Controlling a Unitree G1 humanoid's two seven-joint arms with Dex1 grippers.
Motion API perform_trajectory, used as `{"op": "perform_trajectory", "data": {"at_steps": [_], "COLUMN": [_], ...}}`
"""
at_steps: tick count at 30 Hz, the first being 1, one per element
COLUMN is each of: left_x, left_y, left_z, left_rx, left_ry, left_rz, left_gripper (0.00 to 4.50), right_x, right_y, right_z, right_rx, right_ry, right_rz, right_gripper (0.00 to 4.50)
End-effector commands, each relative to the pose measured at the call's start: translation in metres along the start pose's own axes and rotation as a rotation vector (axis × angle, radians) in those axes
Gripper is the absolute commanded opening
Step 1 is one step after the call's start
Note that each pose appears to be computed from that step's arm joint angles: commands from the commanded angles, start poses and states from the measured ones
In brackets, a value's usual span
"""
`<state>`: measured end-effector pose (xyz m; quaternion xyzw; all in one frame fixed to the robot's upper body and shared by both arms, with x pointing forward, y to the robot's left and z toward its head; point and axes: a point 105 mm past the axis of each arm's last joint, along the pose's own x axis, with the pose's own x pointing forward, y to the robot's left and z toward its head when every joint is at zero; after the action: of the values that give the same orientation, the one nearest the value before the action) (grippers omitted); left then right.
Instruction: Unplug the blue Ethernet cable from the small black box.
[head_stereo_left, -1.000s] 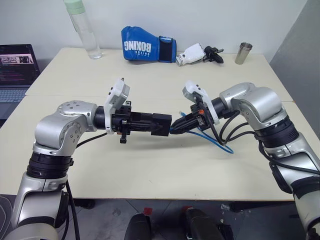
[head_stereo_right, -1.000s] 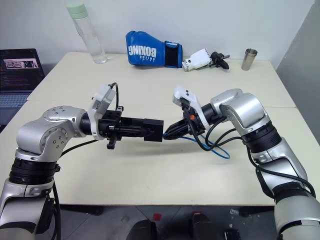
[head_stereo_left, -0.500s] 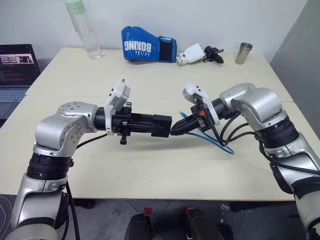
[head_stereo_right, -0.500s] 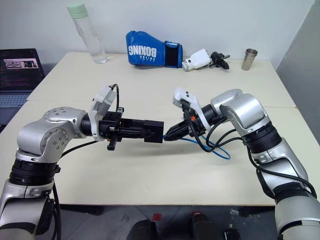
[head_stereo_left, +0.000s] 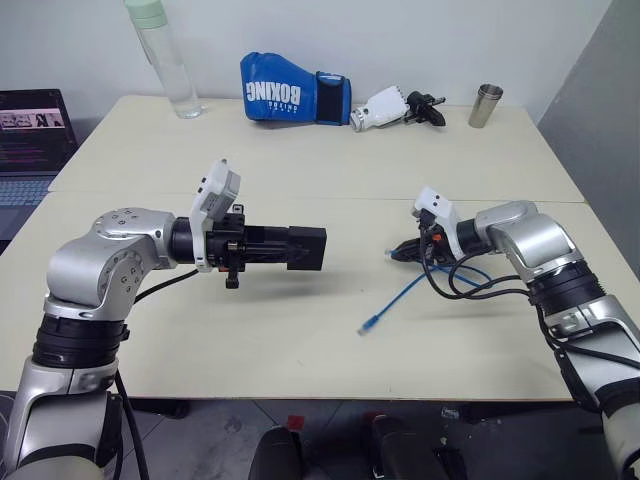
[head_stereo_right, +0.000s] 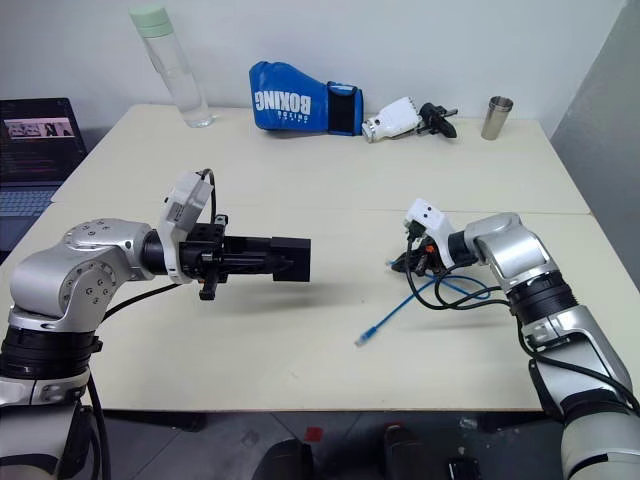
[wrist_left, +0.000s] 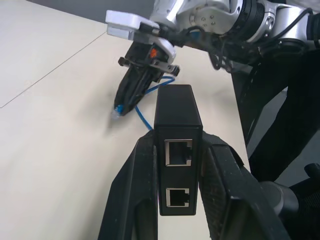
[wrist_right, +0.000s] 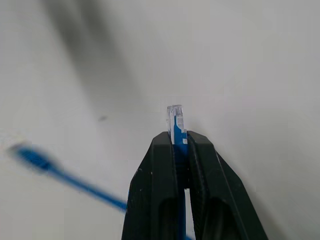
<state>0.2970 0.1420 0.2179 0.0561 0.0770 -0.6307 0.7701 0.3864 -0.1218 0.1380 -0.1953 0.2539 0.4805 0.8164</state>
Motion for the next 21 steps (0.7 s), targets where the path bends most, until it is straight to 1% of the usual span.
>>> {"op": "perform_trajectory", "data": {"at_steps": [1,2,3,5,7,10,15,16,19,20,21], "left_x": [-0.003,-0.003,-0.003,-0.004,-0.004,-0.004,-0.008,-0.01,-0.017,-0.019,-0.021], "left_y": [-0.004,-0.004,-0.003,-0.002,-0.001,0.001,0.012,0.018,0.038,0.045,0.049], "left_z": [0.011,0.011,0.011,0.011,0.011,0.01,0.007,0.007,0.003,0.001,0.0], "left_rx": [0.045,0.044,0.043,0.043,0.043,0.041,0.054,0.06,0.082,0.084,0.085], "left_ry": [-0.019,-0.019,-0.02,-0.021,-0.023,-0.031,-0.048,-0.059,-0.091,-0.106,-0.117], "left_rz": [0.007,0.01,0.012,0.021,0.031,0.051,0.141,0.185,0.335,0.387,0.42], "left_gripper": [0.76,0.76,0.76,0.76,0.76,0.76,0.76,0.76,0.76,0.76,0.76], "right_x": [-0.004,-0.004,-0.005,-0.006,-0.008,-0.011,-0.019,-0.022,-0.027,-0.028,-0.029], "right_y": [-0.026,-0.032,-0.037,-0.043,-0.047,-0.046,-0.034,-0.027,-0.009,-0.003,0.0], "right_z": [0.004,0.005,0.006,0.012,0.017,0.023,0.039,0.045,0.06,0.064,0.066], "right_rx": [-0.008,-0.002,0.003,0.004,0.002,0.009,0.017,0.013,-0.004,-0.012,-0.016], "right_ry": [-0.038,-0.056,-0.068,-0.1,-0.12,-0.145,-0.197,-0.212,-0.256,-0.268,-0.275], "right_rz": [-0.171,-0.21,-0.236,-0.276,-0.295,-0.289,-0.209,-0.169,-0.094,-0.077,-0.065], "right_gripper": [0.37,0.72,0.81,1.39,1.55,1.93,3.01,3.18,3.88,4.05,4.06]}}
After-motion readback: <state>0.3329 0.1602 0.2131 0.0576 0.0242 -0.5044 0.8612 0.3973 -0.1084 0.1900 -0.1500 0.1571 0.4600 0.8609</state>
